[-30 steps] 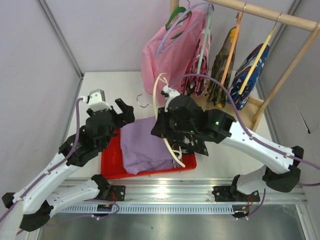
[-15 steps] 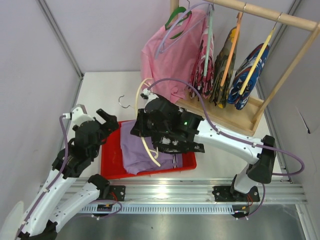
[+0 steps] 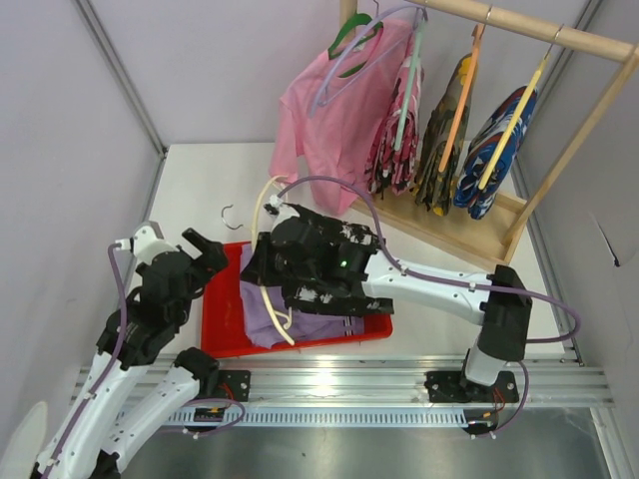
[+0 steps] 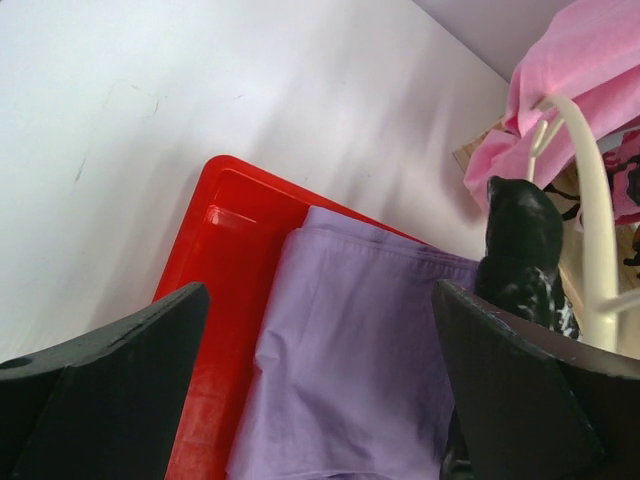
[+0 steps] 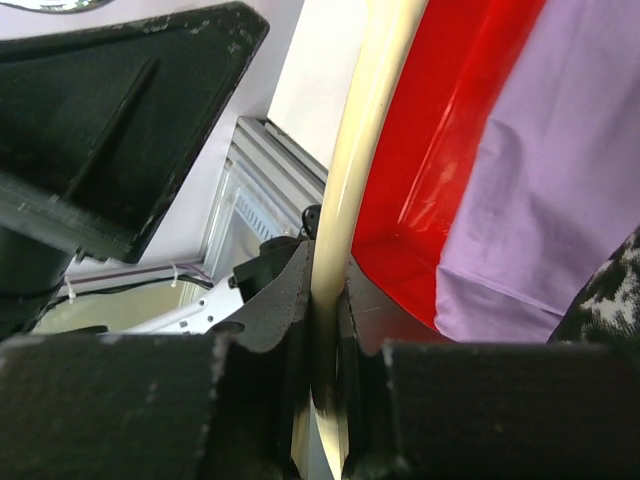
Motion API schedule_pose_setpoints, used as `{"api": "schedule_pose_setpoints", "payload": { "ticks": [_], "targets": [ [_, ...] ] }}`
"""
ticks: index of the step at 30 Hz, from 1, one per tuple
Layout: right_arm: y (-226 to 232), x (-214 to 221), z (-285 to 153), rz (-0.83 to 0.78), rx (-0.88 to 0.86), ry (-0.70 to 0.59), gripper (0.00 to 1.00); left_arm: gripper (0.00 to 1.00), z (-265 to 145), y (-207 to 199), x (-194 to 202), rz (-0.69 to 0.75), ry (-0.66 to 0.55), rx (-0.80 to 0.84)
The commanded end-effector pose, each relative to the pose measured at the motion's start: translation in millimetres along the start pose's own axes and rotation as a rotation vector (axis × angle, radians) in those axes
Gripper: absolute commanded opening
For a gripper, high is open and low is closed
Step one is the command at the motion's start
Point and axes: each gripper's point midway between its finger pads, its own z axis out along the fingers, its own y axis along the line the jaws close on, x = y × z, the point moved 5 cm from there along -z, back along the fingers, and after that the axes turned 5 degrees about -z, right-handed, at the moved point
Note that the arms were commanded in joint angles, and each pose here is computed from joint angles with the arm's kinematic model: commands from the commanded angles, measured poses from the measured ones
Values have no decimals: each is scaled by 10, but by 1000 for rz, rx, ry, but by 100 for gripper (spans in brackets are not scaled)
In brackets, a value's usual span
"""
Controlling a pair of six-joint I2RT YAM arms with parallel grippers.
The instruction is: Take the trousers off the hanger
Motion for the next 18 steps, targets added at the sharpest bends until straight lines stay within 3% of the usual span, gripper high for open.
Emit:
{"api": "schedule_pose_setpoints", "payload": {
  "ticks": [1, 9, 18],
  "targets": [
    [479, -265, -6, 20, -187, -116, 0, 100, -53, 41, -42, -25, -9, -7],
    [731, -341, 37, -25, -227, -109, 0, 99, -81, 109, -42, -27, -16, -29],
    [941, -524, -209, -50, -291, -167, 0, 99, -7, 153, 97, -40, 27, -45]
  ]
}}
